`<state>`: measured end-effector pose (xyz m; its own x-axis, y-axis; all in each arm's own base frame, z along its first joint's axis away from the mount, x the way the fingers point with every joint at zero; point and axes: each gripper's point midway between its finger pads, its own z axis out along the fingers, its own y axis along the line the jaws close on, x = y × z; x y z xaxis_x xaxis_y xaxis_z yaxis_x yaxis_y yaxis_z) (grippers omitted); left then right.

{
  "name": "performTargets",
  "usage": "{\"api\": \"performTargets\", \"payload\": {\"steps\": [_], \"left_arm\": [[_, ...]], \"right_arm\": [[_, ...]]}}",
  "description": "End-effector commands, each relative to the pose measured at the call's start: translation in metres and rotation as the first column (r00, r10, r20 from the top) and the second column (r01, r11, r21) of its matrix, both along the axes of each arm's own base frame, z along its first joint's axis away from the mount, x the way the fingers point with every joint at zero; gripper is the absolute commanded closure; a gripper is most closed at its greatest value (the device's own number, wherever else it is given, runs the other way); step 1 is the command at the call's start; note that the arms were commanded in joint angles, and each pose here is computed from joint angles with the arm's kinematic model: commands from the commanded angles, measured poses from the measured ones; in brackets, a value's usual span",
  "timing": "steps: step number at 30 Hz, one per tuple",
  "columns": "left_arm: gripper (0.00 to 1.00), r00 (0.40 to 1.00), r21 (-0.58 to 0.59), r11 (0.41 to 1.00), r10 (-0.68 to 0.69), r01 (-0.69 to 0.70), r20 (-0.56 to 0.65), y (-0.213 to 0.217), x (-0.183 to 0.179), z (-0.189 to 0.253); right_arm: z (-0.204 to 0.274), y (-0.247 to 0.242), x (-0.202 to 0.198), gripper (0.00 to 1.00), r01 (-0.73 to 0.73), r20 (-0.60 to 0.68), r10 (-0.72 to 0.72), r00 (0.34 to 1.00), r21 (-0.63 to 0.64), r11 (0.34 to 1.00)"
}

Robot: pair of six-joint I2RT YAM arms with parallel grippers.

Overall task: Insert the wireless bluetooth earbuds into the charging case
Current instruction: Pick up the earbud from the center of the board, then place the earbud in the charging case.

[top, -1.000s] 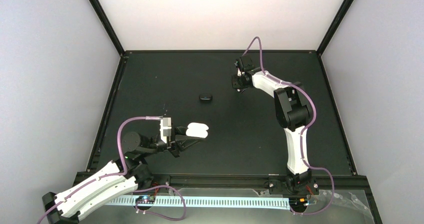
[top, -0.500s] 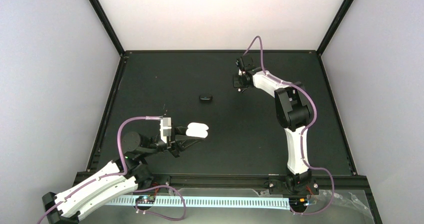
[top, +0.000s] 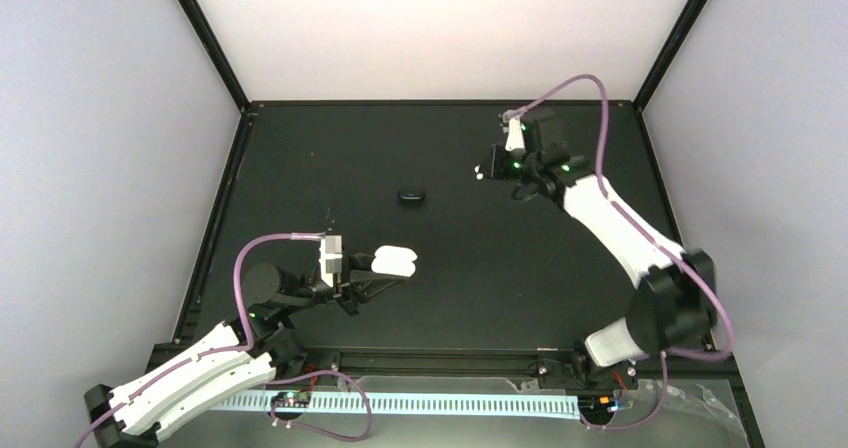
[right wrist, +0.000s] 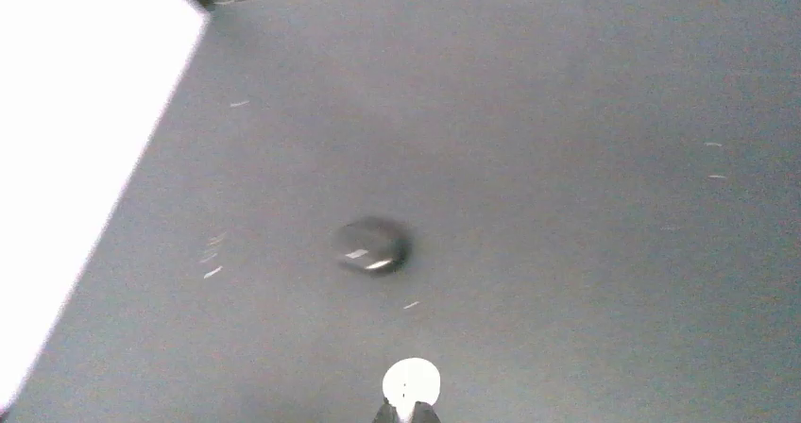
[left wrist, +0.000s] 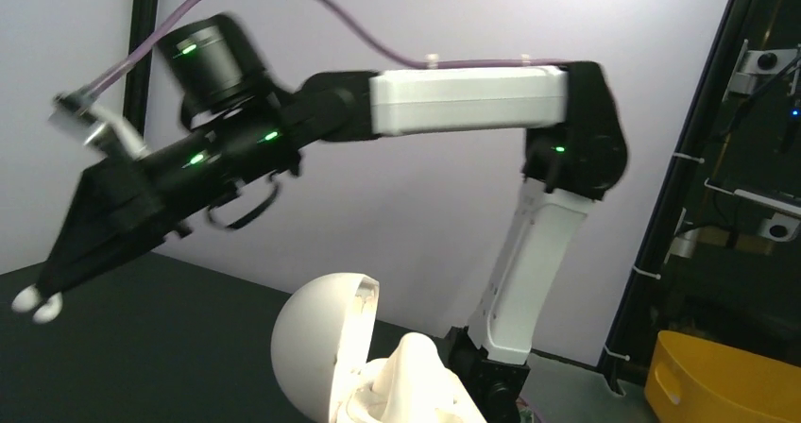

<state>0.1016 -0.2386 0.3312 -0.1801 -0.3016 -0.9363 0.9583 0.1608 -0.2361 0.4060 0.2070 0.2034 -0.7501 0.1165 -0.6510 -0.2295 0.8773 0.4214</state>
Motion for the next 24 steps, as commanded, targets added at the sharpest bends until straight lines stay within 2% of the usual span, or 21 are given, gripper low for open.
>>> {"api": "performTargets", "payload": {"steps": [1,5,11,18,24], "left_arm": [[0.98,0.997,-0.036,0.999,-0.028,0.030,0.065,0.005,-0.012,0.021],[0.98,0.990,-0.037,0.997,-0.062,0.067,0.124,0.008,-0.024,0.025],[0.98,0.968,-0.014,0.985,-0.163,0.169,0.193,0.001,-0.040,0.028],[0.98,0.941,0.024,0.959,-0.283,0.284,0.184,-0.015,-0.048,0.029],[0.98,0.940,0.031,0.953,-0.302,0.301,0.158,-0.024,-0.042,0.025]], "right_arm": [[0.072,0.042,-0.095,0.99,-0.387,0.108,0.373,0.922,0.199,0.900],[0.122,0.045,-0.195,0.99,-0.643,0.189,0.617,0.764,0.144,0.752],[0.154,0.040,-0.291,0.99,-0.798,0.206,0.772,0.601,0.122,0.589],[0.172,0.052,-0.342,0.99,-0.882,0.178,0.863,0.472,0.084,0.465],[0.182,0.075,-0.345,0.99,-0.887,0.181,0.870,0.459,0.047,0.458]]}}
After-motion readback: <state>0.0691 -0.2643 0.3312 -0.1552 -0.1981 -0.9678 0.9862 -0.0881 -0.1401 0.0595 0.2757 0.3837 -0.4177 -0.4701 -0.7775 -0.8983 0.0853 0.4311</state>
